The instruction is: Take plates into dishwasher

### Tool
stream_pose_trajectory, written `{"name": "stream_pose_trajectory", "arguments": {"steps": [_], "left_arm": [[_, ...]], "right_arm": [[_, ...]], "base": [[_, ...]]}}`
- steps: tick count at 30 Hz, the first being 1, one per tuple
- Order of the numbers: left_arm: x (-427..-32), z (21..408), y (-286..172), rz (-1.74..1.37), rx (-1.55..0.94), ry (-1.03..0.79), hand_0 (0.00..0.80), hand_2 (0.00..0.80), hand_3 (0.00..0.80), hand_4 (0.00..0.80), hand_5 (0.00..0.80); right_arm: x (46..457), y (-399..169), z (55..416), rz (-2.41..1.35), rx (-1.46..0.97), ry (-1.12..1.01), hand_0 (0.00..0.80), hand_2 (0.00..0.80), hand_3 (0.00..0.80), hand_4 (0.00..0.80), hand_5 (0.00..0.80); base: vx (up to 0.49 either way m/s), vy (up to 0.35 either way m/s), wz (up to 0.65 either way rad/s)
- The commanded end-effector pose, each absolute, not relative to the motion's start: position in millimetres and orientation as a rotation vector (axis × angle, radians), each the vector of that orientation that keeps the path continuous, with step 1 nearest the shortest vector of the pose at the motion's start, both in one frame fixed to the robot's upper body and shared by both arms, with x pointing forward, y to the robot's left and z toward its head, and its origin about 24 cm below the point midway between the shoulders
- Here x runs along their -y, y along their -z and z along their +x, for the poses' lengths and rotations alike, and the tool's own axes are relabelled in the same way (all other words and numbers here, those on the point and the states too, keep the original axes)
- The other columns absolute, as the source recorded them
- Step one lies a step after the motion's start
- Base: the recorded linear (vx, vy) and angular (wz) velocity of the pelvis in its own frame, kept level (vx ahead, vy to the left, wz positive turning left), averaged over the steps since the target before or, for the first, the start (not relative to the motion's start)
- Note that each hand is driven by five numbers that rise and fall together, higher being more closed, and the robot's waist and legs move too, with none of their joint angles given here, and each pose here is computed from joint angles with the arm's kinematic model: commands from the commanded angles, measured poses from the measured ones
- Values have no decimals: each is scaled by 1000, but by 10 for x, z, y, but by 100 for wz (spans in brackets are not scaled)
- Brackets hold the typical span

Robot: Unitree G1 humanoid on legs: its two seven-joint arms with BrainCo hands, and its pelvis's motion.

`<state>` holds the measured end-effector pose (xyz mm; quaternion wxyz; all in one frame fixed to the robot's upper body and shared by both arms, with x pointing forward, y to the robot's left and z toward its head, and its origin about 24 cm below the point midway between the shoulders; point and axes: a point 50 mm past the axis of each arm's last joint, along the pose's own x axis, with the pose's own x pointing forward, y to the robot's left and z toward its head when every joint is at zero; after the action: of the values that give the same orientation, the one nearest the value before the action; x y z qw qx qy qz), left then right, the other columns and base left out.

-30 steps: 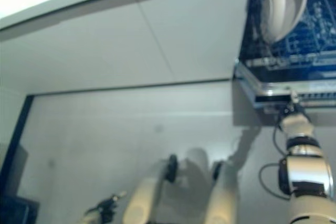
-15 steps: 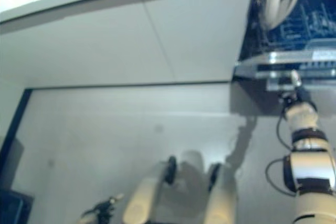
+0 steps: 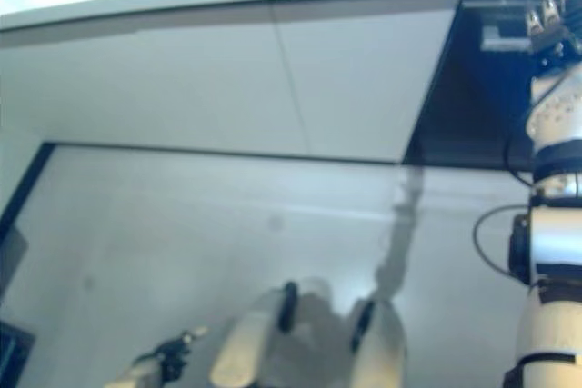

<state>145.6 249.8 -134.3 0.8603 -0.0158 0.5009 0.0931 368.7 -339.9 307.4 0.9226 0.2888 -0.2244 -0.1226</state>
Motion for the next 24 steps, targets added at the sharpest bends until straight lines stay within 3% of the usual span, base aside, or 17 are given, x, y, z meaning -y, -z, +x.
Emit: {"name": "stream_pose_trajectory", "arguments": {"steps": [1,6,12,19,24], "left_arm": [[-2707,1307,1339,87,-1100,-219,0,0,0,0,0],[-2708,1310,1346,101,-1101,-232,0,0,0,0,0],[-2738,1203,1379,93,-1127,-221,0,0,0,0,0],[-2678,1136,1432,49,-1173,-174,0,0,0,0,0],[-2621,1029,1493,37,-1189,-185,0,0,0,0,0]], "right_arm": [[3375,-3016,3699,503,436,251,0,0,0,0,0],[3370,-2058,3736,391,106,309,0,0,0,0,0],[3189,-862,3466,65,-290,258,0,0,0,0,0],[2662,281,2853,-50,-627,14,0,0,0,0,0],[2460,949,2206,56,-827,64,0,0,0,0,0]], "base": [[133,11,2],[157,2,3],[106,28,4],[73,47,-8],[78,34,-1]]}}
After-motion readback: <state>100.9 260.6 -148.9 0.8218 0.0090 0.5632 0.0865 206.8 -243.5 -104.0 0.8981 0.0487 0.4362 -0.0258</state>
